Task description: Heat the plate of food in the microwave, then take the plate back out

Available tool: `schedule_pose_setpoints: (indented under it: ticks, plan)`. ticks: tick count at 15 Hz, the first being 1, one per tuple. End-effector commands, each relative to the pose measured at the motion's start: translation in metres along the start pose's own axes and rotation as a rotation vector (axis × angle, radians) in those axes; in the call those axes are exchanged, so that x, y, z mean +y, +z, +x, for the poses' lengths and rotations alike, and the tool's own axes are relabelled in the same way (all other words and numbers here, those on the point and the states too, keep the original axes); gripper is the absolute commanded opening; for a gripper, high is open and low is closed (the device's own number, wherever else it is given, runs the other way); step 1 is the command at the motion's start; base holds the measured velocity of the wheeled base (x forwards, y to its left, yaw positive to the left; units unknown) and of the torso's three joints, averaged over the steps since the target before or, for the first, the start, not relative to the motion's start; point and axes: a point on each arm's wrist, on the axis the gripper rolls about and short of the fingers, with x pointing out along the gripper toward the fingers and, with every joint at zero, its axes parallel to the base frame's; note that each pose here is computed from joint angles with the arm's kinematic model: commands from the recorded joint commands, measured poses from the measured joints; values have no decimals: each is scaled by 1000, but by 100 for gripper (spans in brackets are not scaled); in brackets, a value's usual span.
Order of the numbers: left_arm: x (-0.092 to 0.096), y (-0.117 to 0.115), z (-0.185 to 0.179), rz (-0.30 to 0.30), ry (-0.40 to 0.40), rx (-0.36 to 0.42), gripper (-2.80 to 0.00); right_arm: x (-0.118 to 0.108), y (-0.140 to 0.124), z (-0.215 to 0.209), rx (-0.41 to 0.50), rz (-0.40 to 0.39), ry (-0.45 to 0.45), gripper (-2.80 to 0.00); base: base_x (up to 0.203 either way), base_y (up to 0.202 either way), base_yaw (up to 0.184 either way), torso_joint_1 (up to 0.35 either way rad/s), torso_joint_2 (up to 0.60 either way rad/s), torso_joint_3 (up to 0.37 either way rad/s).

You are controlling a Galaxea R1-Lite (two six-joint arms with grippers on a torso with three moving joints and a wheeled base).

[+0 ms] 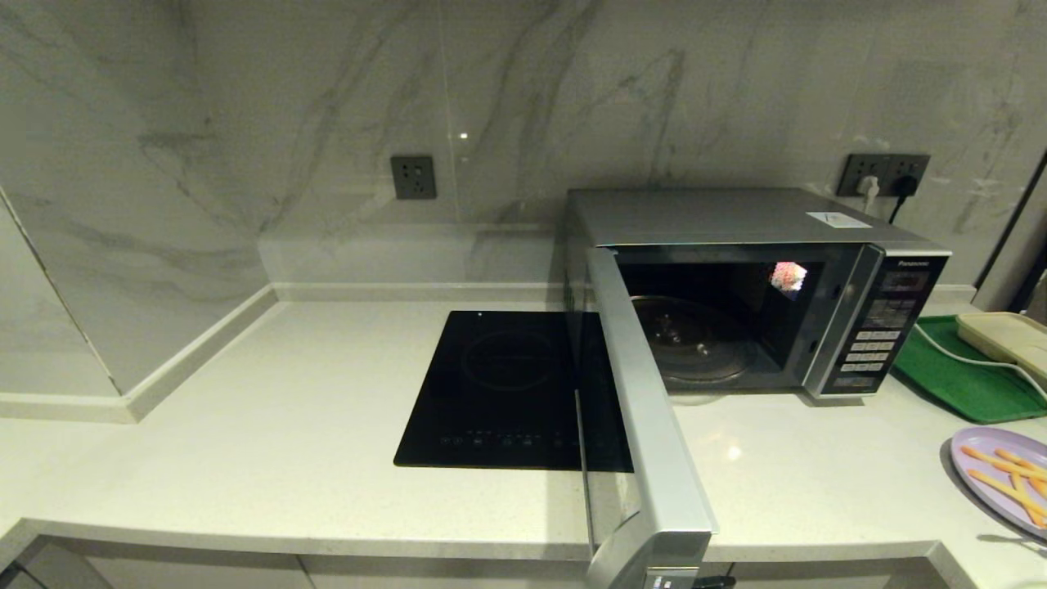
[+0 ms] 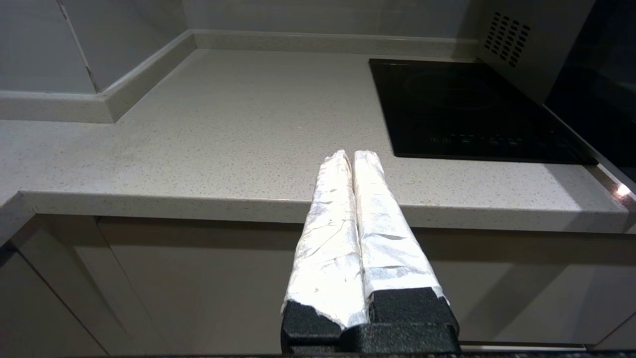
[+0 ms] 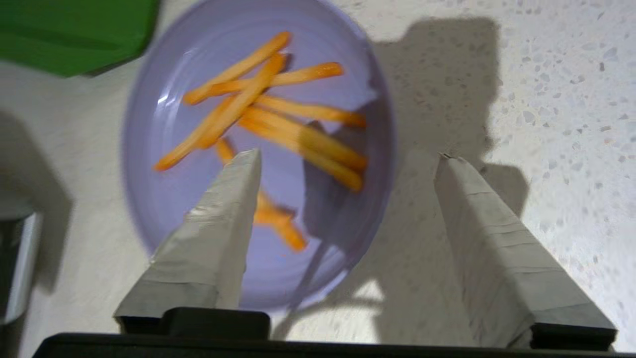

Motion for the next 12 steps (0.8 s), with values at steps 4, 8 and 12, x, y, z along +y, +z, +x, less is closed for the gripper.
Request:
schedule_pose_setpoints:
  ticks: [4,8,12]
  plan:
    - [0,0,0,-1,1,-2,-280,14,3,-104,-55,-75,194,0,0,0,0,0,0,0]
    - [0,0,0,-1,1,-2,-280,13,-21,-199,33,-181,340,-280,0,0,0,0,0,0]
    - [0,0,0,-1,1,0,-280,8,-50,-277,105,-291,432,-280,0,0,0,0,0,0]
